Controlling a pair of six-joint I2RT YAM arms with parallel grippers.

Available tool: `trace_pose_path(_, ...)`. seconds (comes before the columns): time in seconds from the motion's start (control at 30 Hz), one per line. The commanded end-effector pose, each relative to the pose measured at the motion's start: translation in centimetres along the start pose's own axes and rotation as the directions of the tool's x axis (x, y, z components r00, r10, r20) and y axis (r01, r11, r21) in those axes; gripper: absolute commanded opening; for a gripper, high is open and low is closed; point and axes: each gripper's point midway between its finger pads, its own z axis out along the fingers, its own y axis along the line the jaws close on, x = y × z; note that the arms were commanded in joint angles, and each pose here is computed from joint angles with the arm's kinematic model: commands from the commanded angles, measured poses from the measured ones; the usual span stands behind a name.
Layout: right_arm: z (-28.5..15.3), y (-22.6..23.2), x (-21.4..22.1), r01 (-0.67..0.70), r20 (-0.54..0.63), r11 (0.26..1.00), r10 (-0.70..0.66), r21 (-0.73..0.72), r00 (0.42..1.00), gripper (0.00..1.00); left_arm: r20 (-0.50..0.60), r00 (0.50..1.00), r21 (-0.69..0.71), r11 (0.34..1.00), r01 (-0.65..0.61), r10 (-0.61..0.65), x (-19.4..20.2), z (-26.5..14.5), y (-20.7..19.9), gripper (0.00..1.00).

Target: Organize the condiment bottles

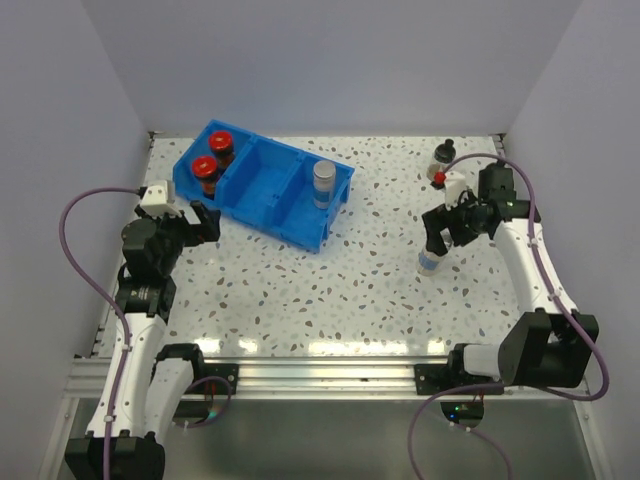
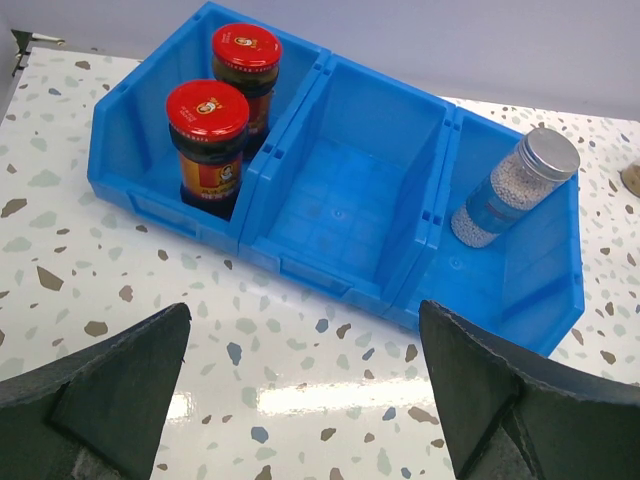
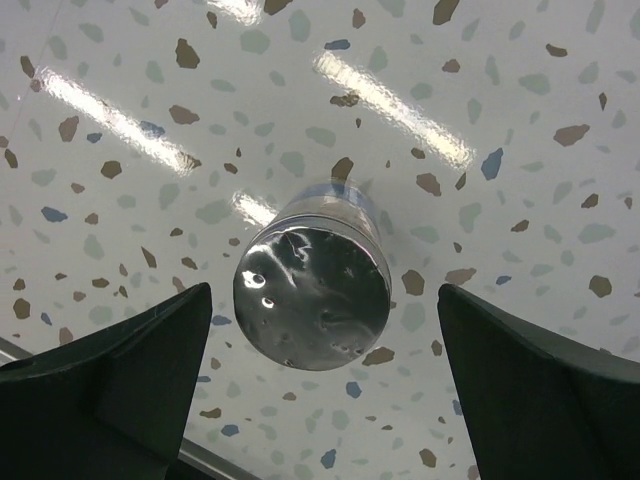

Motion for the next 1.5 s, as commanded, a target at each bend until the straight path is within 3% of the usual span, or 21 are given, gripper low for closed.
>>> trace_pose_path(0.0, 1.0, 0.5, 0.3, -0.021, -0.001, 0.999, 0.021, -0.037, 1.0, 0.98, 0.042, 0.999, 0.027, 1.0, 0.004, -0.005, -1.0, 0.0, -0.6, 1.0)
trace_pose_path(0.23, 3.0, 0.0, 1.6, -0.036, -0.043, 0.998, 0.034, -0.043, 0.998, 0.96, 0.043, 0.999, 0.033, 0.999, 0.005, -0.006, -1.1, 0.0, -0.7, 1.0)
trace_pose_path(0.33, 3.4, -0.1, 1.6, -0.037, -0.044, 0.998, 0.035, -0.044, 0.998, 0.88, 0.044, 0.999, 0.032, 0.999, 0.005, -0.006, -1.1, 0.0, -0.7, 1.0)
trace_pose_path(0.43, 3.4, 0.0, 1.1, -0.027, -0.031, 0.998, 0.026, -0.053, 0.999, 0.6, 0.044, 0.999, 0.032, 0.999, 0.005, -0.006, -1.1, 0.0, -0.7, 1.0)
trace_pose_path(0.47, 3.4, 0.5, 0.8, -0.004, -0.029, 0.998, 0.002, -0.065, 1.0, 0.3, 0.043, 0.999, 0.033, 0.999, 0.005, -0.006, -1.1, -0.1, -0.7, 1.0)
trace_pose_path(0.6, 2.4, 2.5, -1.0, 0.118, -0.014, 0.989, -0.12, -0.09, 0.993, 0.0, 0.045, 0.999, 0.034, 0.999, 0.005, -0.006, -1.1, 0.0, -0.7, 1.0)
trace_pose_path(0.97, -2.4, 13.1, -11.4, 0.457, 0.217, 0.855, -0.411, -0.245, 0.885, 0.0, 0.028, 1.0, 0.019, 1.0, 0.004, -0.005, -0.7, 0.3, -0.3, 1.0)
trace_pose_path(1.27, -2.9, 19.3, -19.6, 0.594, 0.385, 0.766, -0.485, -0.245, 0.785, 0.0, 0.013, 1.0, -0.011, 1.0, -0.004, 0.004, -0.3, 0.6, 0.3, 1.0)
trace_pose_path(1.47, -0.8, 21.9, -23.2, 0.61, 0.426, 0.749, -0.477, -0.261, 0.769, 0.0, 0.0, 1.0, -0.018, 1.0, -0.005, 0.005, 0.0, 0.8, 0.5, 1.0)
